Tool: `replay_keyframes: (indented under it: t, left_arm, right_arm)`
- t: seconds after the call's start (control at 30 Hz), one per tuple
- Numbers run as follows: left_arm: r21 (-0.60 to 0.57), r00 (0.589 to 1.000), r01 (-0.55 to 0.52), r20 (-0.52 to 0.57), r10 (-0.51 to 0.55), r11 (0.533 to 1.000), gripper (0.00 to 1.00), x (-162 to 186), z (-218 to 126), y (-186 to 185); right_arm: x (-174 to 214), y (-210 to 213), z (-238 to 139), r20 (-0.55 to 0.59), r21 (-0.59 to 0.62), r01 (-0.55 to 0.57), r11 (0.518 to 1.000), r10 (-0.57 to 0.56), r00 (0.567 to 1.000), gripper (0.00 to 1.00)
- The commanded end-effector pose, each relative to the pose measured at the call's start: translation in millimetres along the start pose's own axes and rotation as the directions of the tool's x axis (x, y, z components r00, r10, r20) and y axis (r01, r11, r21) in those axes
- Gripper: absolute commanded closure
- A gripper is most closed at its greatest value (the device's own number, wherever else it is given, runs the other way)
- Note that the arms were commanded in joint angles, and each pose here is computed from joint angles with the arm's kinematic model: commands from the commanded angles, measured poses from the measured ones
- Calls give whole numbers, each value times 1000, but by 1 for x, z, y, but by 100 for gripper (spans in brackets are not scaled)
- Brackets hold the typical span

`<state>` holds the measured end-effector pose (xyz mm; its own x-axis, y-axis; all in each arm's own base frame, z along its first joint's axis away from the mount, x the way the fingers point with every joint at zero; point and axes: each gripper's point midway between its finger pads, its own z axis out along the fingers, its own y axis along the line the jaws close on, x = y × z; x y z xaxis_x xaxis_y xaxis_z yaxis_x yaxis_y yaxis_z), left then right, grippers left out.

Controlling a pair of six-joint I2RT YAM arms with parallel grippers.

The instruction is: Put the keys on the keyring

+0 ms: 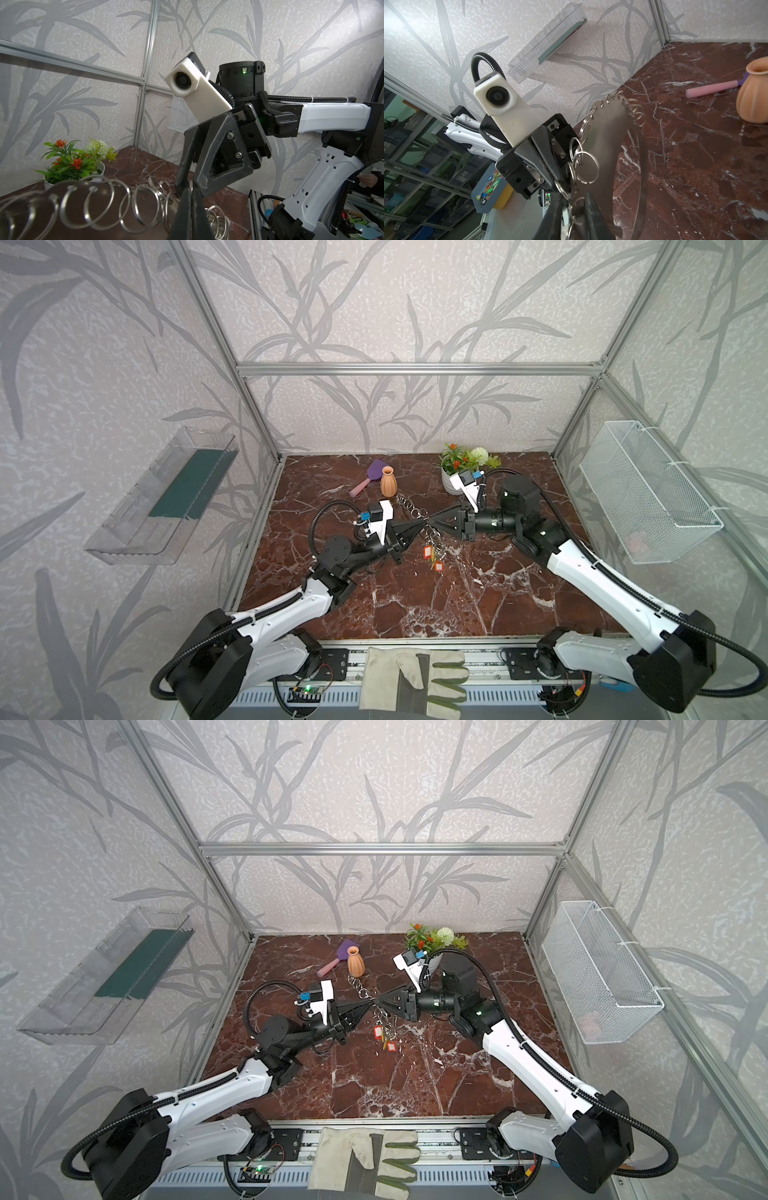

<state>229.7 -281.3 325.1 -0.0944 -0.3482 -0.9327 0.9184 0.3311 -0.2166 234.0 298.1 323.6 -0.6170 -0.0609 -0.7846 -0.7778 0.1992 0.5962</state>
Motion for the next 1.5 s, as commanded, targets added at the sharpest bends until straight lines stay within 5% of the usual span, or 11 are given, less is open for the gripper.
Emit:
replay_keyframes:
  t: [0.0,0.23,0.47,0.7,1.13,1.23,1.47]
  left_arm:
    - [55,997,-34,78,30,998,100,-23,-4,-16]
    - [55,996,-34,89,29,998,100,-26,-3,-16]
    - [37,998,6,57,-8,999,100,-23,-1,-12]
    - [-40,994,59,-87,-62,997,99,-8,-9,-9]
    - [-63,970,112,-211,-123,992,90,12,-17,-11]
    - [-40,965,122,-229,-128,992,100,15,-16,-15]
    - [-186,964,112,-217,-152,976,100,21,-23,10]
  right_arm:
    - [-2,5,1,9,-36,19,999,-19,1000,83]
    - [0,9,2,3,-57,19,998,-19,1000,100]
    - [-3,8,-4,18,1,44,999,-44,999,100]
    - [-6,3,-9,7,75,60,995,-60,998,100]
    - [-4,14,-9,-10,71,93,993,-93,996,100]
    - [-2,13,-8,-16,70,92,993,-92,996,100]
    - [7,-12,-9,-15,163,40,986,-38,999,100]
